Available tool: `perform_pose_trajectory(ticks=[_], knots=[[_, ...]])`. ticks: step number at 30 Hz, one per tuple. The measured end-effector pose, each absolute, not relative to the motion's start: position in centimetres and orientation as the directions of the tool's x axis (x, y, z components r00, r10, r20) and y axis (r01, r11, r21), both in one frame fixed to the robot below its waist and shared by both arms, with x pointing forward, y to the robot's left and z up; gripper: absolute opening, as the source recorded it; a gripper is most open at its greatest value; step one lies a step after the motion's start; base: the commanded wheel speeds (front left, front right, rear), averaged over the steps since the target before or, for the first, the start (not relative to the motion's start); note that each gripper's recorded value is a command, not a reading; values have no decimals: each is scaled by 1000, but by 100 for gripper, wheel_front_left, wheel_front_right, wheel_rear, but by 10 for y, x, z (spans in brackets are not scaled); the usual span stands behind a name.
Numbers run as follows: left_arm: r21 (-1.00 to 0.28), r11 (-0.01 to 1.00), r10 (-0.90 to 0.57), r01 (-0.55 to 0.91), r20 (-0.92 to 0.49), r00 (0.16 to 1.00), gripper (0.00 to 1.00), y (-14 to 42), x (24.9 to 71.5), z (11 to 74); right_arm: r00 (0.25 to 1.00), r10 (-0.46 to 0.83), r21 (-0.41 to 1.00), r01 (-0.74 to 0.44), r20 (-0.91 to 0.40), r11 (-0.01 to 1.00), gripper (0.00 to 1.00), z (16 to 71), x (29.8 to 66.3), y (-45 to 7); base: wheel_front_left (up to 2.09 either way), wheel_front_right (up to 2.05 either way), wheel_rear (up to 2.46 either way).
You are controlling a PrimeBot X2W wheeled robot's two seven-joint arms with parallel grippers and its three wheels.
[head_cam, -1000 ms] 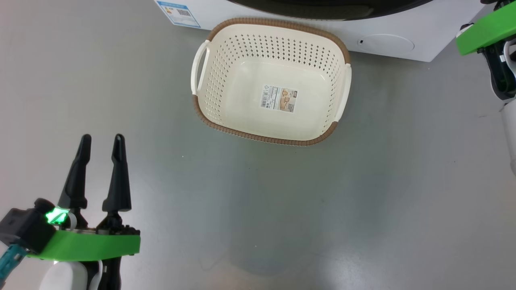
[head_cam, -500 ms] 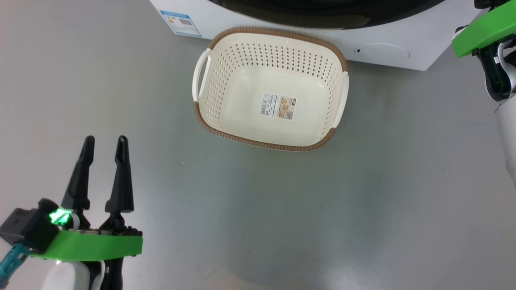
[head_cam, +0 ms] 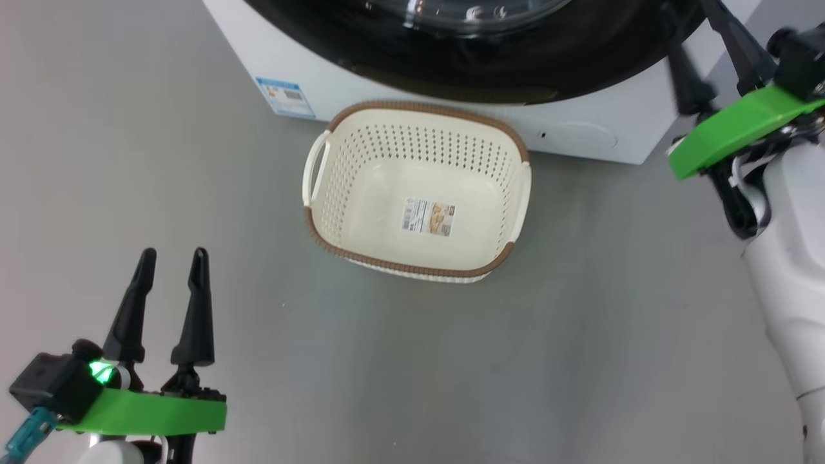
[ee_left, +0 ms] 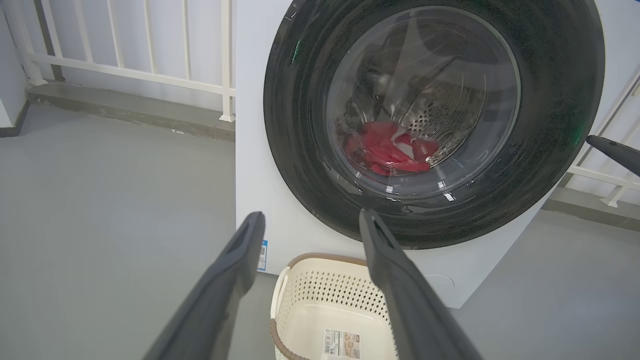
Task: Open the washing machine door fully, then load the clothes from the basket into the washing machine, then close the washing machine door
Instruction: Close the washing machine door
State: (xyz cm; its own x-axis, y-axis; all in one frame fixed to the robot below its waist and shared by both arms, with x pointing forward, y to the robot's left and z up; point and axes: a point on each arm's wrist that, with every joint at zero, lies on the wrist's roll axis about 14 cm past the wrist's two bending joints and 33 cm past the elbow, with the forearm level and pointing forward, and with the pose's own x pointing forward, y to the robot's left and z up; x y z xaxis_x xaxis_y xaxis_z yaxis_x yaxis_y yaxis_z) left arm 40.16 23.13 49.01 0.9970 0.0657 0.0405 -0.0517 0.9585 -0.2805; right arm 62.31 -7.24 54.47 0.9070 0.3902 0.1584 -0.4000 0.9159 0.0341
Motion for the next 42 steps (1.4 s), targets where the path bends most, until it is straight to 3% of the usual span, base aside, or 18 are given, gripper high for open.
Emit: perform_pose_trajectory(ticks=[22,42], knots=[[-285,955,-49,83,126,991,100,197,371,521,933,329,95,-344,143,934,100,545,484,-114,0,0,0],[-278,949,-104,150,173,979,100,182,350,536,969,209,179,-231,130,956,100,529,393,-152,0,0,0]])
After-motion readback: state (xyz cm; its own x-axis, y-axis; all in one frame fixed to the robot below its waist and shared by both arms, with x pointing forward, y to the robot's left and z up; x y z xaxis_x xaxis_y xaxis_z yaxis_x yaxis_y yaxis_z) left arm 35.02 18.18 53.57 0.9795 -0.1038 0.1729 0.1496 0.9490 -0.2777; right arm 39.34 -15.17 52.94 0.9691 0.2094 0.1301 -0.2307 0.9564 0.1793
